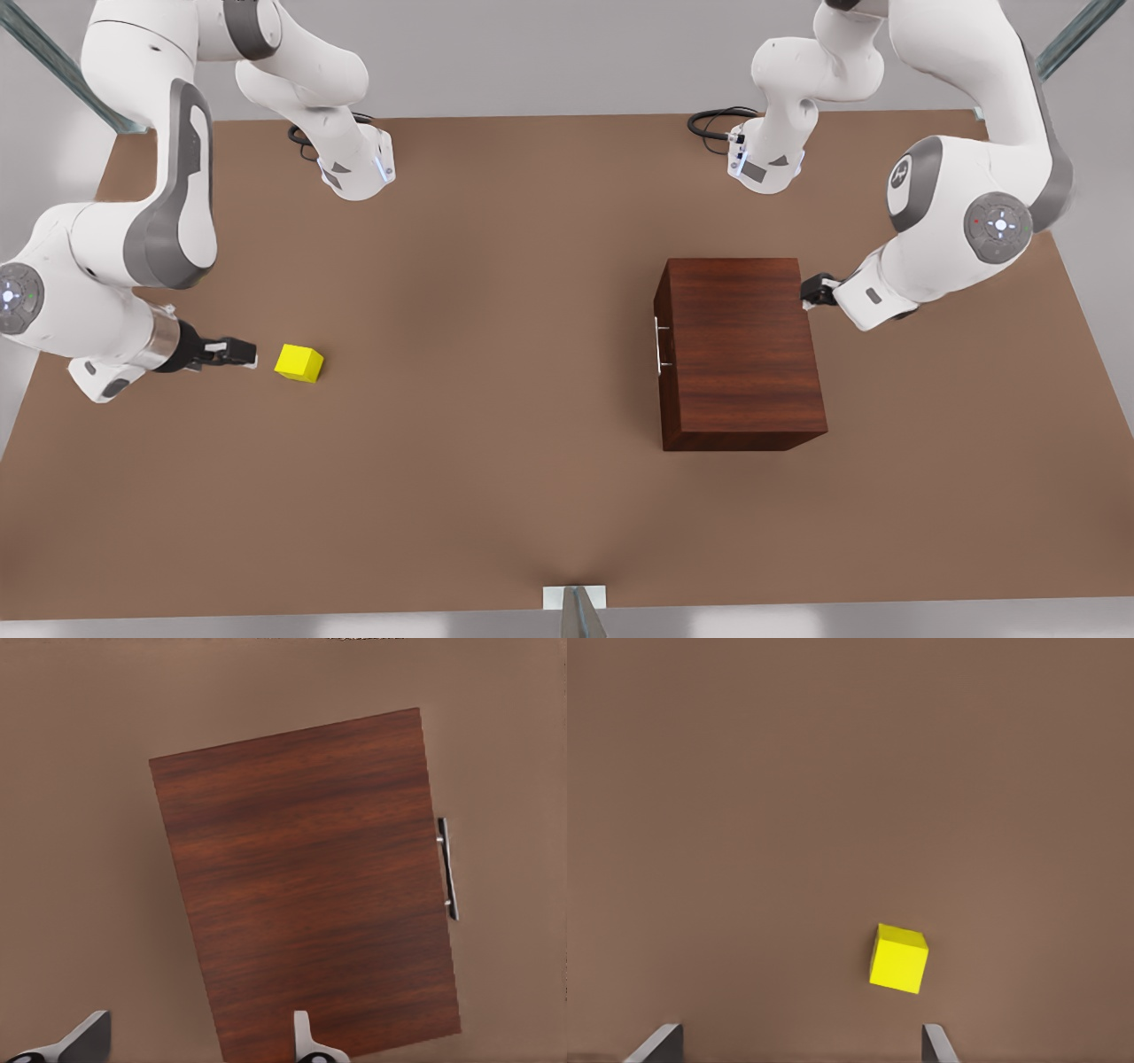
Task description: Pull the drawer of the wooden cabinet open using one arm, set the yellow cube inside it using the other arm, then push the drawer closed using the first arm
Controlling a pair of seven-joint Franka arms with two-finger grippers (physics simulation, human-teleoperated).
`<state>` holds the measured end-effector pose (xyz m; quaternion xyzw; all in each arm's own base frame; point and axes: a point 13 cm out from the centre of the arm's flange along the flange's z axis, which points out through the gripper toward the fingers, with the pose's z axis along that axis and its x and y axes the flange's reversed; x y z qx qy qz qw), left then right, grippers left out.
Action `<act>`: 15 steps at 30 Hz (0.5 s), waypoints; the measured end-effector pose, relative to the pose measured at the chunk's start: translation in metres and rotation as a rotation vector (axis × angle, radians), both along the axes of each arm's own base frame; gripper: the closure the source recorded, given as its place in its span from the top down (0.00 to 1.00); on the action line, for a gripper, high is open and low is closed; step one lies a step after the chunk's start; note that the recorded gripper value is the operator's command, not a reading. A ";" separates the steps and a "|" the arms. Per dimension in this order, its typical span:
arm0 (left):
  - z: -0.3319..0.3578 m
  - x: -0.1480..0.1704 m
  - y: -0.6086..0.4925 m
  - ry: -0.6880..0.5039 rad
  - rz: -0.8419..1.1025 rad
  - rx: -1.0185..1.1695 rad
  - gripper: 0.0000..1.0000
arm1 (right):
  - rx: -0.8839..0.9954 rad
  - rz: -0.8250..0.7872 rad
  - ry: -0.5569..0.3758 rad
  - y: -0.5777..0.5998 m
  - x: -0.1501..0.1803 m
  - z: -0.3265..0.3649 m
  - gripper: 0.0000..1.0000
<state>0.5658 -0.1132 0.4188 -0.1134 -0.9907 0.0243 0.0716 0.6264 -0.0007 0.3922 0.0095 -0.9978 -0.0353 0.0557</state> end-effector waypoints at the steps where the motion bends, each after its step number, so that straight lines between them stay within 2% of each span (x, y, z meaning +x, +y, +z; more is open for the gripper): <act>1: 0.000 0.002 -0.005 -0.008 -0.005 -0.003 1.00 | -0.002 -0.001 0.003 0.000 0.000 -0.002 1.00; 4: 0.008 0.012 -0.025 -0.048 -0.024 -0.005 1.00 | -0.006 -0.003 0.006 -0.001 0.001 -0.004 1.00; 6: -0.008 0.010 -0.088 -0.043 -0.098 0.020 1.00 | -0.023 0.018 0.007 0.003 0.001 -0.005 1.00; 10: -0.064 -0.026 -0.207 -0.031 -0.210 0.117 1.00 | -0.063 0.139 -0.004 -0.015 0.004 -0.006 1.00; 12: -0.092 -0.033 -0.235 -0.036 -0.206 0.171 1.00 | -0.072 0.223 -0.017 -0.020 0.009 -0.009 1.00; 15: -0.123 -0.029 -0.264 -0.066 -0.146 0.213 1.00 | -0.071 0.374 -0.062 -0.032 0.015 -0.015 1.00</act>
